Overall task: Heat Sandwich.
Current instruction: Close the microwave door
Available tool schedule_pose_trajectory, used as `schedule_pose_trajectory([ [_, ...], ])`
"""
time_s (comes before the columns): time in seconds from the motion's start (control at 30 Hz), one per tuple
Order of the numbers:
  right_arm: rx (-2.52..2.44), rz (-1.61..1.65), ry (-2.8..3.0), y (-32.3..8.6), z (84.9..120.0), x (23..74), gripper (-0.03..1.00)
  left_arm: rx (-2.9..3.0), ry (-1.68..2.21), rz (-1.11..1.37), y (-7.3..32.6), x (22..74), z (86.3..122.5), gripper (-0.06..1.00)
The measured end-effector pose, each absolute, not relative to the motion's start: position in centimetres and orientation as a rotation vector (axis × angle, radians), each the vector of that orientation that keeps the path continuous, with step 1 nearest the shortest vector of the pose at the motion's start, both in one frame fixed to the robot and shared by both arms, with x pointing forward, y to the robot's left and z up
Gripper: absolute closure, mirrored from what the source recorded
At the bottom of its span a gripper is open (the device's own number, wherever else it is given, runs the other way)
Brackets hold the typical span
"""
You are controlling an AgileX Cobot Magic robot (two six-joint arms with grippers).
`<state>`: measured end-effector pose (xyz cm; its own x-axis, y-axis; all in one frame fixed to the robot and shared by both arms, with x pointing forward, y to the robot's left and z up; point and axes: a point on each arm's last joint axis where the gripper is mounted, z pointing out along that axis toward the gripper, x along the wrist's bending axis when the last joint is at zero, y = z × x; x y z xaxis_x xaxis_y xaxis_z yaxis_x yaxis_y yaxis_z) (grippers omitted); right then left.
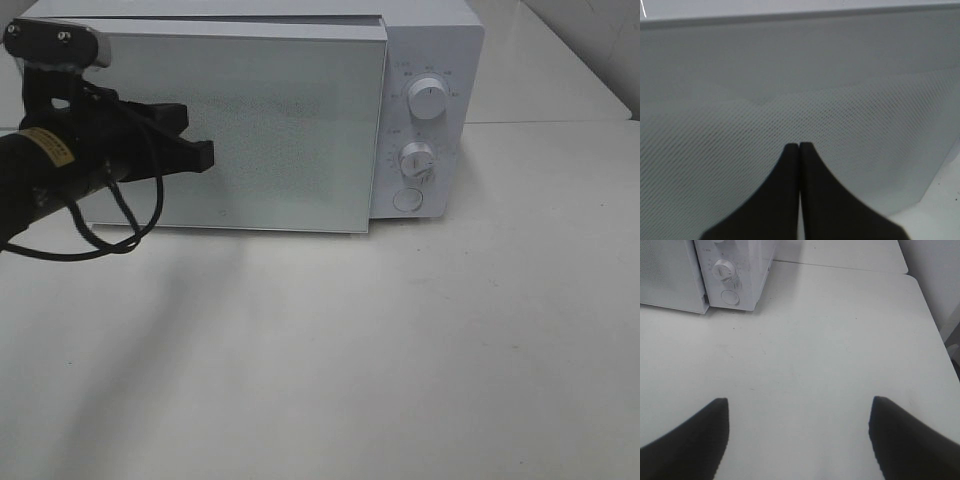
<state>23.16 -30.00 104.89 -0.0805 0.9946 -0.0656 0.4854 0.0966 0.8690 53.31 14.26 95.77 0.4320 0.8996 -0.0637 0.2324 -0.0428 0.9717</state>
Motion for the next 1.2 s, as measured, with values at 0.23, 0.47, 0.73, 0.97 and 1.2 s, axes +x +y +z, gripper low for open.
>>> schedule_pose_trajectory([
  [0.23, 1.475, 0.904, 1.662, -30.0, 104.9, 23.2, 0.22, 1.578, 0.992, 0.690, 10.9, 55.1, 96.2, 0.94],
  [0.47, 1.475, 0.904, 1.662, -30.0, 104.9, 23.2, 0.22, 1.591, 0.962, 0.662, 8.6, 56.0, 96.1, 0.94],
  [0.73, 1.475, 0.904, 1.662, -30.0, 104.9, 23.2, 0.22, 1.672, 0.939, 0.628, 6.5, 57.2, 95.8, 0.94],
  [0.97, 1.475, 0.904, 1.662, -30.0, 104.9, 23.2, 0.22, 1.695, 0.907, 0.642, 5.5, 58.1, 95.7, 0.94],
  [1.2, 1.475, 0.904, 1.662, -30.0, 104.9, 23.2, 0.22, 1.694, 0.923, 0.651, 4.7, 58.8, 95.3, 0.94],
])
